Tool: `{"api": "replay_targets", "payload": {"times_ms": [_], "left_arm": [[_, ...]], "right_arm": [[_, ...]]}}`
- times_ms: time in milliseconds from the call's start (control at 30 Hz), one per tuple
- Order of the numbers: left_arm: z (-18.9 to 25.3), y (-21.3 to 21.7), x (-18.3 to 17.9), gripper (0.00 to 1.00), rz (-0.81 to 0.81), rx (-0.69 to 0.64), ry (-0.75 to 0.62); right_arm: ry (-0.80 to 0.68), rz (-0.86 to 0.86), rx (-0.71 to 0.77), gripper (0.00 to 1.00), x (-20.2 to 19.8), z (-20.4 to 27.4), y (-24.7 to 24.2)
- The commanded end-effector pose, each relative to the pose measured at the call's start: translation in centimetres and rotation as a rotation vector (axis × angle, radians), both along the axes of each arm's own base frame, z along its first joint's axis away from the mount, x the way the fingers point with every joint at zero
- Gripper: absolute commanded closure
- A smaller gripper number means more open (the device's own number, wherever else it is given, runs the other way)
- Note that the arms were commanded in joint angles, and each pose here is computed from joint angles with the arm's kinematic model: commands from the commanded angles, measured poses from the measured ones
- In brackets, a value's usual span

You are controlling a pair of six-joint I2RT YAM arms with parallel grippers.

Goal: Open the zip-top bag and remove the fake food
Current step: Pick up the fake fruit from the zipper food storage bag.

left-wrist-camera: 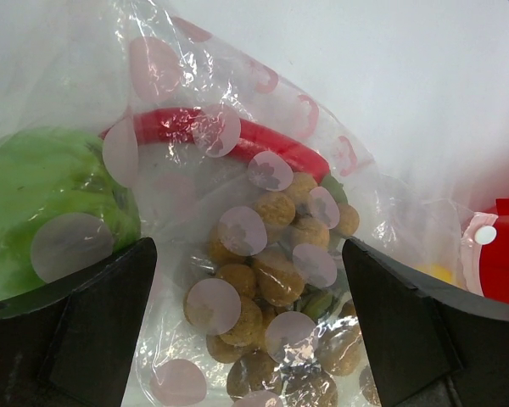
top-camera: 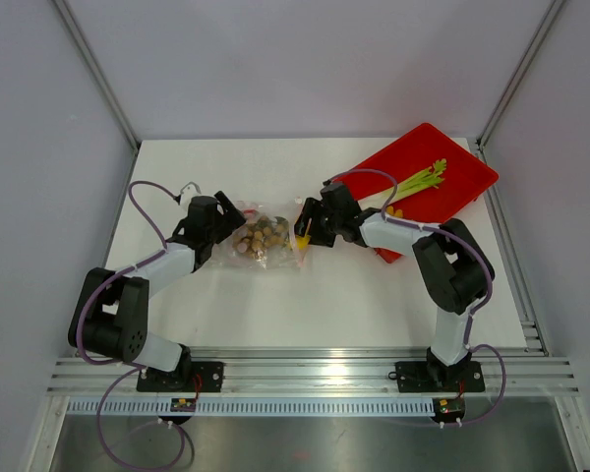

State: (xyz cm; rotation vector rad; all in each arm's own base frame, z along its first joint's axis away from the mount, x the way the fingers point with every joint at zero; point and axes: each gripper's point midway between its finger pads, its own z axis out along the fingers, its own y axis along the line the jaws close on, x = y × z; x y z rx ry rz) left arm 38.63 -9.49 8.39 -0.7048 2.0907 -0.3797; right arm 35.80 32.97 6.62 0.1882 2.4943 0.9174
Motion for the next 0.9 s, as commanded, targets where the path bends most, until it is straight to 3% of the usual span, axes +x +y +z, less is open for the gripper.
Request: {"api": "replay_targets", "payload": {"times_ms": [0,133,867], "left_arm": [[1.0,0.7,0.6,0.05,0.039,0.004,-0.034],[1.2,0.6,0.6,0.05,0.032,0.002,-0.041],[1.6,0.1,0.5,0.05,0.000,-0.004,-0.055]], "right_arm": [[-0.038,0.024,-0.013,0.43,0.6,2.1,0.5],[-0.009,0.029,-0.047,0.43,0.7,0.5,0.8],[-0.009,-0.012,-0.123,0.16,1.1,-0.9,0.4]]}}
